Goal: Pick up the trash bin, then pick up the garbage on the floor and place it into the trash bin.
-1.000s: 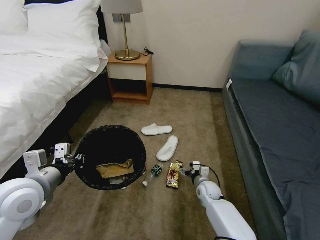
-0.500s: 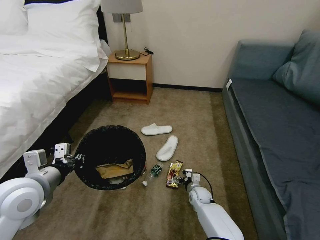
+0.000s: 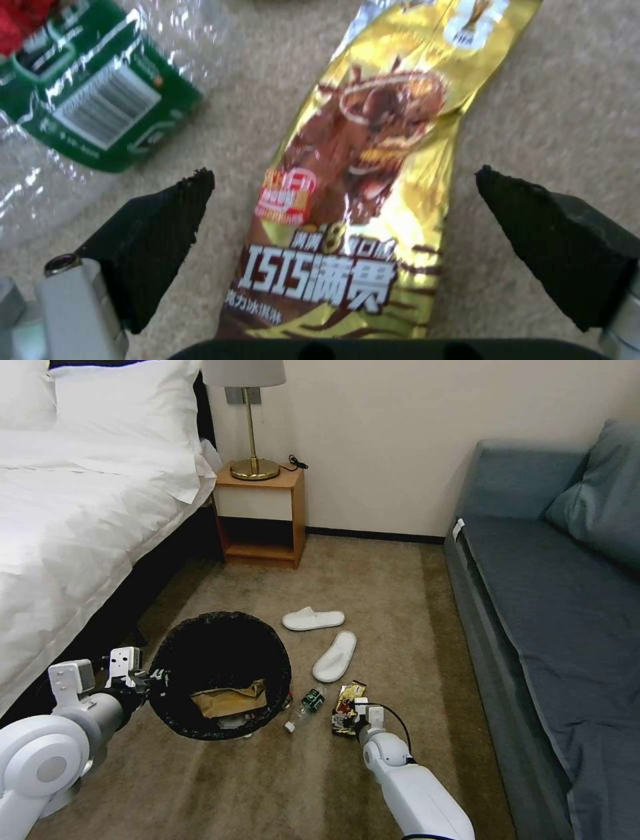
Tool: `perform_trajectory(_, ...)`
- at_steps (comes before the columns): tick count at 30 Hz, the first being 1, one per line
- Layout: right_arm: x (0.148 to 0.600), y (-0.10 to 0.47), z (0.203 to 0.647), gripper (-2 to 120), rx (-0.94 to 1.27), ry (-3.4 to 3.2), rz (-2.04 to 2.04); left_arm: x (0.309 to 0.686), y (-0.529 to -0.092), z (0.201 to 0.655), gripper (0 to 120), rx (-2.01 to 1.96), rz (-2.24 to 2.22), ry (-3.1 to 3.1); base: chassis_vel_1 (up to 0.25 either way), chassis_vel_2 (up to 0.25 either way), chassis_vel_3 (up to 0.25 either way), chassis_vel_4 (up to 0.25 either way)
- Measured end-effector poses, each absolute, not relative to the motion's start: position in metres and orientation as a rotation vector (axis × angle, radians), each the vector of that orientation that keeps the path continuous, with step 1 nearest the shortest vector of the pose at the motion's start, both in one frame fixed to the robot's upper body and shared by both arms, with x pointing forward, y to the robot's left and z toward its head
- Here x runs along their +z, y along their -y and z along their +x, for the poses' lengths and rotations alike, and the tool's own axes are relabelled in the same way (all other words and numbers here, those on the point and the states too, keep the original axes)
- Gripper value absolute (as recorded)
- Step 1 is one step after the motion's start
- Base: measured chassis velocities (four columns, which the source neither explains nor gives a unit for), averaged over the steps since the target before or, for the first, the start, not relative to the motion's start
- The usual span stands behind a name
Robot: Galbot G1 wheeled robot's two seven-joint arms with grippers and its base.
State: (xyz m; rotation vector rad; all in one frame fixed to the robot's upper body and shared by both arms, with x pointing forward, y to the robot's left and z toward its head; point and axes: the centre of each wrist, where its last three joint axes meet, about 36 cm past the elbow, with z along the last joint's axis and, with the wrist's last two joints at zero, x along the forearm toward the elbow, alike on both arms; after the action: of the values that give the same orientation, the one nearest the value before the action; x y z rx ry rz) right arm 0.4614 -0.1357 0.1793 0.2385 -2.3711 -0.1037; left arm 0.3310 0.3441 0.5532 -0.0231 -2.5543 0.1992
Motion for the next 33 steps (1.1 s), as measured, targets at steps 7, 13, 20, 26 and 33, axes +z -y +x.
perform_trajectory(7,0.173,0.138,0.458,100,-0.121,2.351,0.222,0.553,-0.345,0.331,2,0.198,-0.021,2.554,0.0,0.0,0.0,0.0)
perform_trajectory(13,0.167,0.141,0.455,97,-0.133,2.335,0.222,0.552,-0.344,0.331,2,0.198,-0.024,2.554,0.0,0.0,0.0,0.0)
perform_trajectory(20,0.168,0.137,0.456,73,-0.126,2.347,0.238,0.552,-0.344,0.331,2,0.199,-0.023,2.553,0.0,0.0,0.0,0.0)
perform_trajectory(26,0.17,0.133,0.453,51,-0.117,2.353,0.254,0.552,-0.345,0.332,2,0.198,-0.028,2.555,0.0,0.0,0.0,0.0)
perform_trajectory(33,0.171,0.131,0.45,28,-0.095,2.362,0.265,0.552,-0.345,0.332,2,0.197,-0.029,2.556,0.0,0.0,0.0,0.0)
